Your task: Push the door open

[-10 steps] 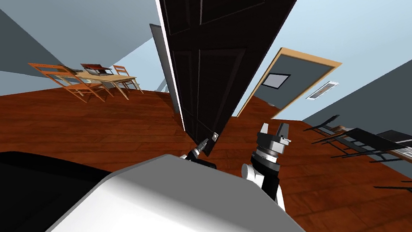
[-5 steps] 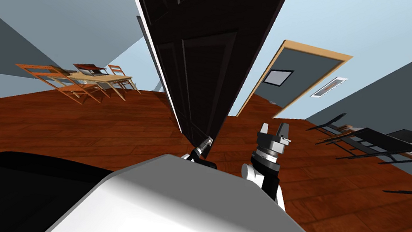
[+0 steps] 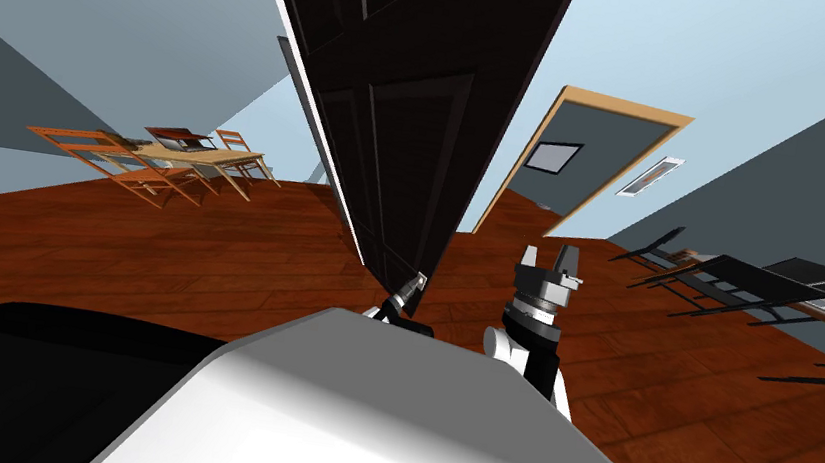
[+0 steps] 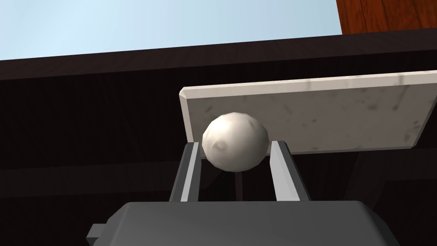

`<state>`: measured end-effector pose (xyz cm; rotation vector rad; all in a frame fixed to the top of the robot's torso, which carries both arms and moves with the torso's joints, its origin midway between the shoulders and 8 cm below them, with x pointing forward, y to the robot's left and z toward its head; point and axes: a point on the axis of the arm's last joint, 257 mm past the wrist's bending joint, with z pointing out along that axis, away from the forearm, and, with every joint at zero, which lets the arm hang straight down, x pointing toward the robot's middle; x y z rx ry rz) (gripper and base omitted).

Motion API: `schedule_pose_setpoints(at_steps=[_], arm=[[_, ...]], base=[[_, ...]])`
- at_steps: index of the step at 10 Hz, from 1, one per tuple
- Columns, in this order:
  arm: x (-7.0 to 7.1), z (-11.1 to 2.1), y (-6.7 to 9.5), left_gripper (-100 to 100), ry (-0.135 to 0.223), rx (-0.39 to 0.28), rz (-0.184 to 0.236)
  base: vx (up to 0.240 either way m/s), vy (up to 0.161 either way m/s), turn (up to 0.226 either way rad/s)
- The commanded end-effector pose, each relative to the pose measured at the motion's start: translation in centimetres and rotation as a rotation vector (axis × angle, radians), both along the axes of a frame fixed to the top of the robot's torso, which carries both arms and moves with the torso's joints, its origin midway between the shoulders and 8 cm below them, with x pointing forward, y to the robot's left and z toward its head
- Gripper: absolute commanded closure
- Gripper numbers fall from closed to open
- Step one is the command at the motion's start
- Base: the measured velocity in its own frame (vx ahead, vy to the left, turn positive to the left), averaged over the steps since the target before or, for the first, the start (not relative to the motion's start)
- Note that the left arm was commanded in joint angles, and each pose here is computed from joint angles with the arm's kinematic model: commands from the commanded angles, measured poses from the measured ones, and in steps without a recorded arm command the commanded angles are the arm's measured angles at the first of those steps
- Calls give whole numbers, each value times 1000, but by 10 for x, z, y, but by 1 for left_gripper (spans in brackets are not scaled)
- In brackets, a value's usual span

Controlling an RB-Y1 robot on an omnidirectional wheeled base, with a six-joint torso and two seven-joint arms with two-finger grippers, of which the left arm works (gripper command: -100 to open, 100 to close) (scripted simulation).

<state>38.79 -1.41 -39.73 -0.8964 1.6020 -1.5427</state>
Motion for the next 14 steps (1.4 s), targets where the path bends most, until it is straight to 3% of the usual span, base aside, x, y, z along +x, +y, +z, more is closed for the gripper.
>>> schedule_pose_setpoints(at_steps=[1,2,6,9,12,13,14], arm=[[0,-1,1,100,2,1,1],[5,-5,21,100,1,21,22],[16,-8,52,100,-1,34,74],[27,-3,65,100,-2,13,124],[35,6,63,100,-1,-38,168],[34,4,67,100,-3,-23,163],[40,2,90,100,-9,-3,194]], base=[[0,0,0],[57,-100,18],[126,-173,67],[197,-202,70],[136,-164,82],[58,-54,32],[107,-131,53]])
